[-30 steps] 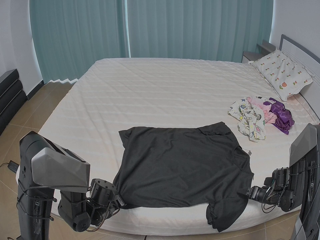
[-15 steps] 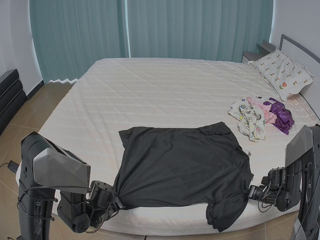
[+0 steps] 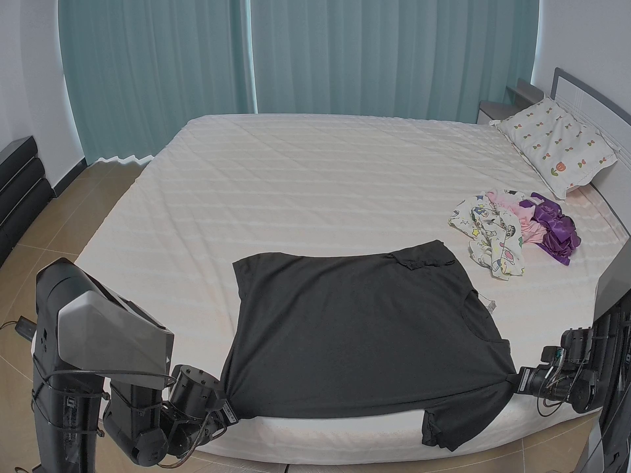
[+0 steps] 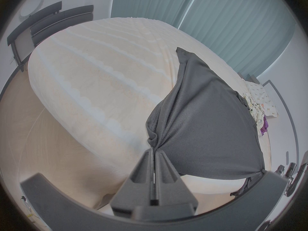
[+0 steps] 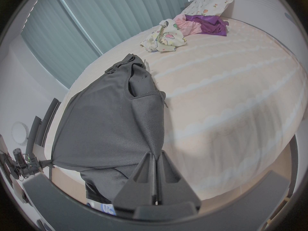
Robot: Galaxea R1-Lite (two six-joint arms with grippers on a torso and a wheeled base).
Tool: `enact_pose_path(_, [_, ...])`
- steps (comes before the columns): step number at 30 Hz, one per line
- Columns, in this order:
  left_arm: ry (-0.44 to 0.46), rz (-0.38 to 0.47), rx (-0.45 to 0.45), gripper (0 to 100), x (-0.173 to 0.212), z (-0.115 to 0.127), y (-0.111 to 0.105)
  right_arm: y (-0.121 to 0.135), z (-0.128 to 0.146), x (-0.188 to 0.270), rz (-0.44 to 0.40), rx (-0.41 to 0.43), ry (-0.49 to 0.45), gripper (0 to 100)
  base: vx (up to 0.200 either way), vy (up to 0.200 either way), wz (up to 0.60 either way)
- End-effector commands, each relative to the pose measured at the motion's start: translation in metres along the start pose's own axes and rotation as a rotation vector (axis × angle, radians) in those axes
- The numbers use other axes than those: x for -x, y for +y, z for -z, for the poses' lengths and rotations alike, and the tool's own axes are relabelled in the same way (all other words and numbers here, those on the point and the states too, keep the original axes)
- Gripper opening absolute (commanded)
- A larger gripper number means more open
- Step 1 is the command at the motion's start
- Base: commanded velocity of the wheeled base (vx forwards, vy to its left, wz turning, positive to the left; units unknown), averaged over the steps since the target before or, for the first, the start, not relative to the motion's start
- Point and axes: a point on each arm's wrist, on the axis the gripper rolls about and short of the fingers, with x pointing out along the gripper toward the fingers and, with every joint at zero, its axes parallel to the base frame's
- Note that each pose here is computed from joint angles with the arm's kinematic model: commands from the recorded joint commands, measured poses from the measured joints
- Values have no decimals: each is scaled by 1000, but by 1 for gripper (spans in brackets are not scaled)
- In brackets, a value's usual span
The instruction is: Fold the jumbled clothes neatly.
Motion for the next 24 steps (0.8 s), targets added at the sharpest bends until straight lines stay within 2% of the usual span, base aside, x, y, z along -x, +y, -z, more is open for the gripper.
enact_pose_path(1, [17,13,-27,0,12,5,-1,-8,-2,13,30,17,-15,0,0,0,0])
enact_pose_path(6, [53,15,-77,0,19,18,-1,-15,-1,15,49,38,-3,0,0,0,0])
enact_pose_path(15, [59,7,-82,0,18,19,0,-18,6,14,46,73,51,0,0,0,0])
enact_pose_path(16, [60,8,-82,0,18,19,0,-17,6,14,43,74,57,100,0,0,0])
enact_pose_path(17, [62,5,-81,100,18,19,1,-17,7,14,42,75,57,100,0,0,0])
enact_pose_path(20, [65,4,-82,100,19,20,1,-17,8,12,41,75,60,100,0,0,0])
enact_pose_path(24, [53,15,-77,100,20,18,0,-18,2,10,18,78,3,100,0,0,0])
